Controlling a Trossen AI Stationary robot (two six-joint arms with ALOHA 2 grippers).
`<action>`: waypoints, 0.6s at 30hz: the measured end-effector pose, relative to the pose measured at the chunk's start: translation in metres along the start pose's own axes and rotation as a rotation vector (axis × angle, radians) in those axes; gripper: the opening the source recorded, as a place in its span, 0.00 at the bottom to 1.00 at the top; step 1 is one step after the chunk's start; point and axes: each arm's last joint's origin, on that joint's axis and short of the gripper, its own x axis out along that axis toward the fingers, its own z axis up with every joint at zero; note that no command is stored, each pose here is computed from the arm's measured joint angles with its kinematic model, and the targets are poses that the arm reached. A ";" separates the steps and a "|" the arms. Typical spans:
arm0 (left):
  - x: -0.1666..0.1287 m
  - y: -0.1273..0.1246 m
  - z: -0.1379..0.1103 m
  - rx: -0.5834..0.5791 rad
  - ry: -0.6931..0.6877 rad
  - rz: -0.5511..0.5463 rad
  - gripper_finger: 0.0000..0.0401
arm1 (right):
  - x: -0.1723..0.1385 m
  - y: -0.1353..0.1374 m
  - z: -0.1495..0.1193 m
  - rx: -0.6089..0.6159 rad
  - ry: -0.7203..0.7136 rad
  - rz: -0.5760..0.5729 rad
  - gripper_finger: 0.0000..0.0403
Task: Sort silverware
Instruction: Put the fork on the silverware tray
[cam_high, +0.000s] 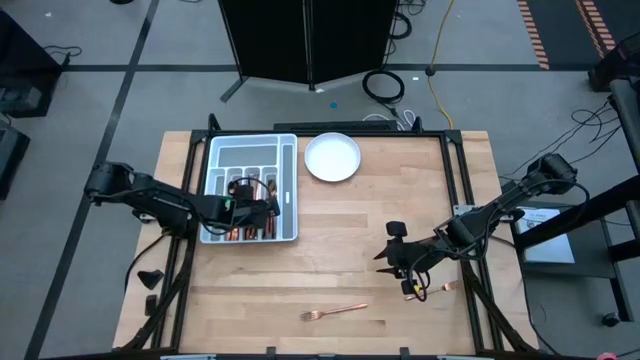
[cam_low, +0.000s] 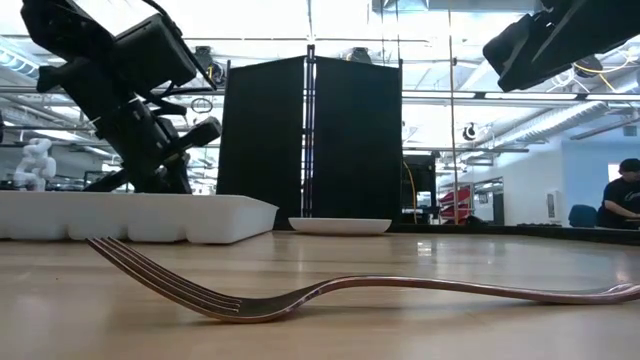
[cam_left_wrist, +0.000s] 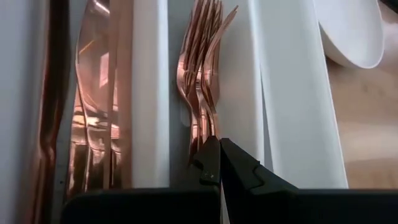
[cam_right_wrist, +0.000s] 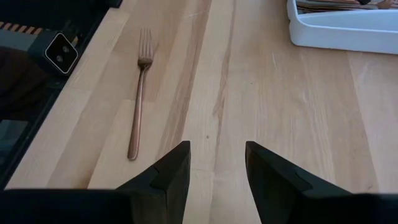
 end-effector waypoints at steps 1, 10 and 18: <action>0.000 0.000 0.000 0.000 0.000 0.000 0.00 | 0.000 0.000 0.000 -0.003 0.000 0.000 0.36; 0.002 -0.002 0.004 -0.022 -0.041 -0.013 0.03 | 0.000 0.000 0.001 -0.015 -0.009 0.003 0.36; 0.006 -0.001 0.011 0.003 0.003 0.006 0.24 | 0.000 0.000 0.001 -0.008 -0.009 0.003 0.36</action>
